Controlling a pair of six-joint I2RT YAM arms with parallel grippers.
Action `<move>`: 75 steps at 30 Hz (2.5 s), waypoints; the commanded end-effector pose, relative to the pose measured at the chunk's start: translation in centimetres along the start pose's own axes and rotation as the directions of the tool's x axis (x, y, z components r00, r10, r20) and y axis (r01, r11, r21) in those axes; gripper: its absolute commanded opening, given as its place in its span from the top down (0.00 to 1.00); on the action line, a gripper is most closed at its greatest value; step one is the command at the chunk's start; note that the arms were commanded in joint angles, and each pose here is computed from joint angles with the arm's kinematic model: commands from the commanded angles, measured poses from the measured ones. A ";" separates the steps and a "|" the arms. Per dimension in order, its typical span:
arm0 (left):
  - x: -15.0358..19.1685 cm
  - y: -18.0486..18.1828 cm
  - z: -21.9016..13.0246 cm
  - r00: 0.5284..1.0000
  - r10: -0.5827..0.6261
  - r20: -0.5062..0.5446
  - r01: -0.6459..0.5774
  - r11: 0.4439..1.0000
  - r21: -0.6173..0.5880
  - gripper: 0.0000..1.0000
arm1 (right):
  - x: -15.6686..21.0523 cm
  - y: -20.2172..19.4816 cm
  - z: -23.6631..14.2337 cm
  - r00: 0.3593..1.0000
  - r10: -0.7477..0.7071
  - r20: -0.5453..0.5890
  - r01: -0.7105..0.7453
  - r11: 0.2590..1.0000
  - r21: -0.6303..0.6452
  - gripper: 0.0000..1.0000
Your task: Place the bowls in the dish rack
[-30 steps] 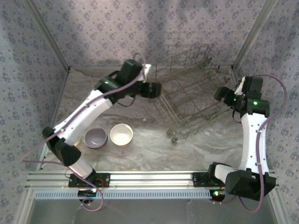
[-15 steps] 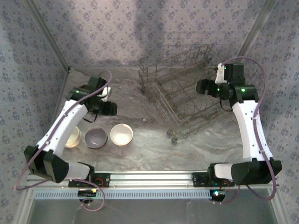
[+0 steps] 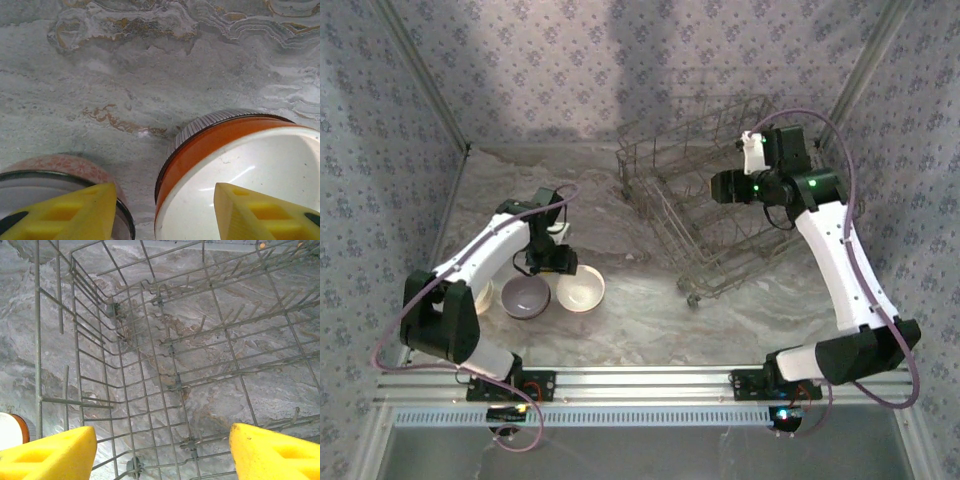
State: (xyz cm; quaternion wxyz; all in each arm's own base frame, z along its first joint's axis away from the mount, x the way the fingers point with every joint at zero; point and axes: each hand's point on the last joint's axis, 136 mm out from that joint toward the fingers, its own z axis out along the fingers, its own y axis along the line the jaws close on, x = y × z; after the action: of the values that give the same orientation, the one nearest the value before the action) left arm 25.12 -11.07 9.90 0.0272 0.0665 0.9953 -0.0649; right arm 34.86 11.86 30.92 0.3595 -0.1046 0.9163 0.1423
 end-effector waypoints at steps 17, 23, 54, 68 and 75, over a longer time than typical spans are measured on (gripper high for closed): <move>0.5 -1.0 1.2 0.996 0.037 -0.081 -0.043 0.996 -0.077 0.65 | 0.6 -0.4 1.1 0.998 -0.045 -0.041 0.046 0.999 0.021 0.29; 0.3 -0.9 0.6 0.995 0.055 -0.083 -0.064 0.992 -0.107 0.68 | 0.7 -0.5 1.5 0.998 -0.045 -0.050 0.046 0.999 0.016 0.28; 1.1 -0.7 1.1 0.981 0.090 -0.172 -0.120 0.978 -0.170 0.76 | 1.3 -0.9 3.1 0.994 -0.058 -0.094 0.060 0.998 0.013 0.27; 0.6 -1.7 0.3 0.984 0.097 -0.150 -0.117 0.985 -0.128 0.94 | 1.5 -1.3 3.4 0.994 -0.053 -0.098 0.054 0.998 0.009 0.27; 0.5 -2.3 -0.4 0.987 0.093 -0.128 -0.106 0.990 -0.098 1.00 | 1.4 -1.3 3.4 0.994 -0.053 -0.094 0.054 0.999 0.008 0.27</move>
State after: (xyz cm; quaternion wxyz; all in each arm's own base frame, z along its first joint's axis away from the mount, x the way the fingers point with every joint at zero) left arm 24.39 -12.24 9.23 -0.0359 0.1174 0.9923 0.0154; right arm 36.27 11.61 27.82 0.3260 -0.1251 0.9291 0.1216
